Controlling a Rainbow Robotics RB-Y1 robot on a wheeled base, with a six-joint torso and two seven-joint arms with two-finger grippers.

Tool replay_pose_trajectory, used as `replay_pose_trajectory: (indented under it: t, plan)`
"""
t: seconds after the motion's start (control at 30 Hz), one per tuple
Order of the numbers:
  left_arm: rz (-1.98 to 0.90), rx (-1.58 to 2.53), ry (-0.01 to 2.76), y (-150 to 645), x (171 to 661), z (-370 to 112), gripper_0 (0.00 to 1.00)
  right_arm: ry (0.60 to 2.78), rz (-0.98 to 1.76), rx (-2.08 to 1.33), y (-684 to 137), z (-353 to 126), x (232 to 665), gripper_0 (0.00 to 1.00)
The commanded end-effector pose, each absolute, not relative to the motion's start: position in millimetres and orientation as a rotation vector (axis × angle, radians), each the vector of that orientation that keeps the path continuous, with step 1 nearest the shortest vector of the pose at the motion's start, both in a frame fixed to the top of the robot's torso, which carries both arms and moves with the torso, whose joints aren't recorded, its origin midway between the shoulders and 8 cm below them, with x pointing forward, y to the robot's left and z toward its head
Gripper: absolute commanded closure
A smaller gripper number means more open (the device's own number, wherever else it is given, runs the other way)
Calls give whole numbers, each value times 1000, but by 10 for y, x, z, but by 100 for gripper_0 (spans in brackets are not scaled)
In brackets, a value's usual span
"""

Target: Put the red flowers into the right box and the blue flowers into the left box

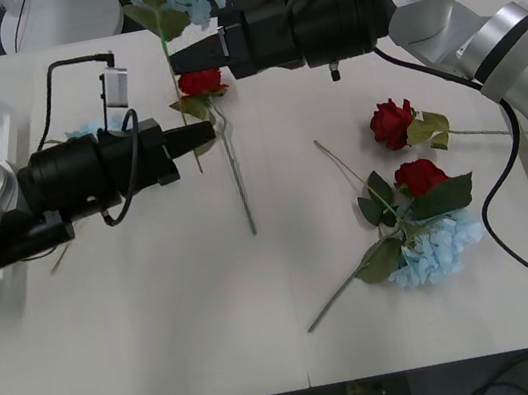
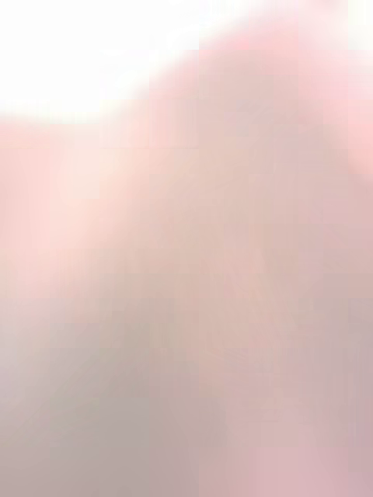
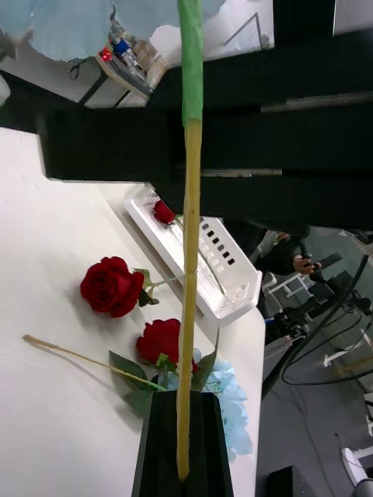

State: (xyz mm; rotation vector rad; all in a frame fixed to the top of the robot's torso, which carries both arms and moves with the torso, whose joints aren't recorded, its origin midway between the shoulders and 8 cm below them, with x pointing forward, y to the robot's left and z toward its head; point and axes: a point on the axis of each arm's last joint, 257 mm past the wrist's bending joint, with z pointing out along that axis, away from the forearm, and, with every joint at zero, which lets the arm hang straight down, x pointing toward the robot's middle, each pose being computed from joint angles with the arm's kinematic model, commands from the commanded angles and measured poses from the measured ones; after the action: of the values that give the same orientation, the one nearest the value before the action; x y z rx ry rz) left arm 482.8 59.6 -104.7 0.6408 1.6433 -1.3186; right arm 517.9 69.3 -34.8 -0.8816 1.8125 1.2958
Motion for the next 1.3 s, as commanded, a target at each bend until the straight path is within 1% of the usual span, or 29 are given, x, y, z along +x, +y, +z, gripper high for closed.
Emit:
replay_pose_trajectory:
  t: [0.03,0.27,0.43,0.47,0.57,0.6,0.63,0.83,0.97,1.13,1.3]
  plan:
    - [-1197,577,1635,1337,4981,-715,100,1806,1180,-1014,684,-164,5140,0]
    - [-926,456,1713,2621,5034,-657,100,1969,834,-1213,-125,-609,5300,0]
    - [-607,396,1800,3709,5005,-600,100,2113,525,-1310,-1008,-807,5444,0]
    - [-568,390,1811,3831,4996,-597,100,2121,477,-1324,-1123,-815,5472,0]
    - [-346,362,1883,4470,4943,-591,100,2142,163,-1429,-1856,-862,5626,0]
    - [-305,361,1899,4572,4935,-595,100,2147,120,-1451,-1974,-884,5635,0]
    - [-214,351,1933,4825,4925,-596,100,2149,4,-1504,-2249,-923,5673,0]
    - [34,269,2066,5724,4850,-663,100,2106,-350,-1698,-3099,-1101,5795,0]
    - [123,192,2140,6140,4827,-832,100,2126,-459,-1782,-3447,-1300,5804,0]
    - [217,97,2225,6557,4804,-1058,100,2134,-478,-1838,-3587,-1597,5834,0]
    - [364,64,2310,6906,4744,-1324,100,2195,-452,-1820,-3608,-1838,5834,0]
